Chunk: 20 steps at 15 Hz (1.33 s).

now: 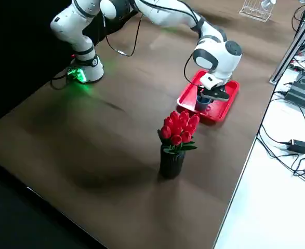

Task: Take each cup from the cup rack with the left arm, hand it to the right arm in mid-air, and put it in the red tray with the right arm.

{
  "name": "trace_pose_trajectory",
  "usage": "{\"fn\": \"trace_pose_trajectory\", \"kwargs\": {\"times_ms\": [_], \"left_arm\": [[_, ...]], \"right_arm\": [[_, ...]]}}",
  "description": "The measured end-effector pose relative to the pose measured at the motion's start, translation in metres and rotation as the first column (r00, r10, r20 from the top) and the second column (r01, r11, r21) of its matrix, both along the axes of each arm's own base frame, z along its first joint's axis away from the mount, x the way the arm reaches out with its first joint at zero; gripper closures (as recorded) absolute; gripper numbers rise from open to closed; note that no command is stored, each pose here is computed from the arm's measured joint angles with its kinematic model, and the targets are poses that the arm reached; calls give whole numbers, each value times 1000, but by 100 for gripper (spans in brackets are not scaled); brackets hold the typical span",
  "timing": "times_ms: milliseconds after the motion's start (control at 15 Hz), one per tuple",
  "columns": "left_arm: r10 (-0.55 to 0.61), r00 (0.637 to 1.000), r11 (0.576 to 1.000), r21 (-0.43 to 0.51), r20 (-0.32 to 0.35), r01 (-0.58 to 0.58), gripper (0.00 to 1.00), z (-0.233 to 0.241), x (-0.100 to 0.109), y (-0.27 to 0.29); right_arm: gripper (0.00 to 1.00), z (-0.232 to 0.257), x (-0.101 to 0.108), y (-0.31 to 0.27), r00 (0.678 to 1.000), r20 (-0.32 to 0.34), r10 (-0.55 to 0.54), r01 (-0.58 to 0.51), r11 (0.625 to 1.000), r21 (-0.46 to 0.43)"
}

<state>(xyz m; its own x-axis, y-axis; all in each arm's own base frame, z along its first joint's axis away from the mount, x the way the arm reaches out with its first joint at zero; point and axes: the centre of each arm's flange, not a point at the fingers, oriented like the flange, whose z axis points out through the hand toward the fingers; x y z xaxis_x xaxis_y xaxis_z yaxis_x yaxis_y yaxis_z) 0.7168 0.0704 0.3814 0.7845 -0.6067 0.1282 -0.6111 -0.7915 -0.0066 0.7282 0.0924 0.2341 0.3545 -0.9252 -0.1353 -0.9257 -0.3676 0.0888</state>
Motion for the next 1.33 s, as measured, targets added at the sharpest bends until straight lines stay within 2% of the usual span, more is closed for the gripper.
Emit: {"fn": "trace_pose_trajectory", "kwargs": {"times_ms": [400, 600, 800, 933, 1067, 1267, 1333], "left_arm": [[-122, 990, 992, 51, 70, 118, 0, -20, 8, 40], [-173, 982, 983, 73, 79, 167, 0, -29, 9, 52], [-216, 974, 970, 131, 73, 205, 0, -44, 13, 54], [-234, 970, 963, 156, 69, 221, 0, -48, 14, 54], [-239, 969, 961, 159, 64, 226, 0, -52, 14, 53], [-243, 969, 960, 159, 54, 232, 0, -60, 15, 53], [-243, 969, 960, 159, 52, 233, 0, -62, 15, 53]], "right_arm": [[37, 47, 10, 1, 998, 22, 51, -51, 999, 9], [37, 103, 15, 1, 981, 83, 173, -175, 984, 17], [37, 162, 8, -5, 943, 127, 307, -311, 950, 19], [37, 197, -4, -16, 904, 118, 411, -417, 909, 29], [37, 226, -15, -31, 847, 122, 517, -524, 851, 39], [35, 275, -33, -60, 720, 158, 676, -689, 724, 40], [29, 290, -43, -69, 671, 158, 724, -738, 673, 50]]}}
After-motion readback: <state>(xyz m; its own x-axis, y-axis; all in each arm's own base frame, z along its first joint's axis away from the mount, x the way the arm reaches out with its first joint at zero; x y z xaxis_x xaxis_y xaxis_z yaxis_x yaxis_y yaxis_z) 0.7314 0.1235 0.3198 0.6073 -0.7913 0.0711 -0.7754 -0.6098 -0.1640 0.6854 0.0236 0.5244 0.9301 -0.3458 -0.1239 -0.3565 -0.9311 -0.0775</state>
